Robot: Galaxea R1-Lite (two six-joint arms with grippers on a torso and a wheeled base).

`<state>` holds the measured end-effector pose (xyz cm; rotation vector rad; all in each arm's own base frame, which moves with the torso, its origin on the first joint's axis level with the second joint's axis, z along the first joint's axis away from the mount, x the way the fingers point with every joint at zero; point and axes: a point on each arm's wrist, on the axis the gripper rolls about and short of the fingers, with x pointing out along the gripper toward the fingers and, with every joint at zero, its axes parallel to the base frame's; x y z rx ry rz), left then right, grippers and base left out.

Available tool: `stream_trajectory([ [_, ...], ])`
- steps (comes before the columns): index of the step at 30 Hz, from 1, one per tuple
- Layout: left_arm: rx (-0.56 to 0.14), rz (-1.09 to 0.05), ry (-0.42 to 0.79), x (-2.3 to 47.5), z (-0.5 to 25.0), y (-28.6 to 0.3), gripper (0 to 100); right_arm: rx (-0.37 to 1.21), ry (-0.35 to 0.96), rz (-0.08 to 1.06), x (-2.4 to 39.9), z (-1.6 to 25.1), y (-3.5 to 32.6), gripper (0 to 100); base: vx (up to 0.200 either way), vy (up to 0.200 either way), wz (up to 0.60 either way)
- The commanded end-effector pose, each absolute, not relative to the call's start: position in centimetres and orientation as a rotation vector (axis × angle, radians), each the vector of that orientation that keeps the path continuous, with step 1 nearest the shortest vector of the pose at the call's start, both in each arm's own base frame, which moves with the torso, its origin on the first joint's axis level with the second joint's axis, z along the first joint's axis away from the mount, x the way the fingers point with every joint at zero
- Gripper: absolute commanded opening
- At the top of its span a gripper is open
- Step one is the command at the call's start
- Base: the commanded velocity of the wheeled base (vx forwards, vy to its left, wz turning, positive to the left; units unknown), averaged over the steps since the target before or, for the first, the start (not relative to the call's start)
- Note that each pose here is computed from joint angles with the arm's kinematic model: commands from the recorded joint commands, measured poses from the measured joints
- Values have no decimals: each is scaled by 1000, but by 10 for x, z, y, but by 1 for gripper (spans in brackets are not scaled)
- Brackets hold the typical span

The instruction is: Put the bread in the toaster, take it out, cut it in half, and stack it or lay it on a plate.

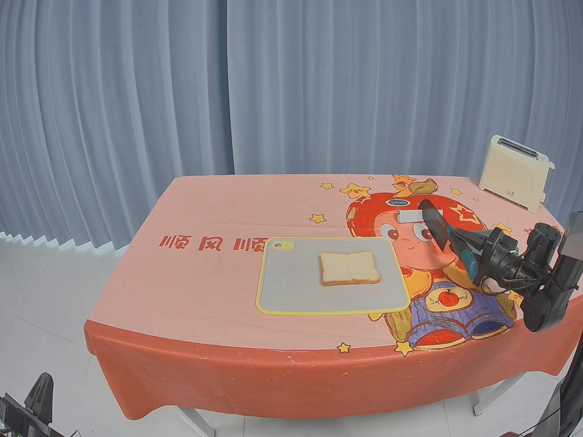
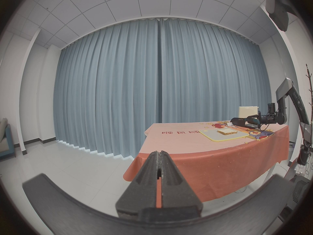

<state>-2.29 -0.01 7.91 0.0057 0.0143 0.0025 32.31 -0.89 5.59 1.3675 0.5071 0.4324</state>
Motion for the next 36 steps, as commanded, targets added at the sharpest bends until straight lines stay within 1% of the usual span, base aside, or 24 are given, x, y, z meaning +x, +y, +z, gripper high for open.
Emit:
stream_trajectory([
  [1,6,1,26,-22,76,0,0,1369,509,428,324,53,-9,0,0,0,0],
  [17,6,3,25,-22,76,0,0,1369,511,431,324,53,-9,0,0,0,0],
  [22,6,1,25,-22,76,0,0,1374,533,420,325,45,-7,0,0,0,0],
  [23,6,3,25,-22,76,0,0,1375,534,419,326,45,-7,100,0,0,0],
  [26,6,1,25,-22,76,0,0,1376,536,409,327,41,-9,100,0,0,0],
  [36,6,1,26,-22,76,0,0,1370,529,407,326,42,-11,100,0,0,0],
])
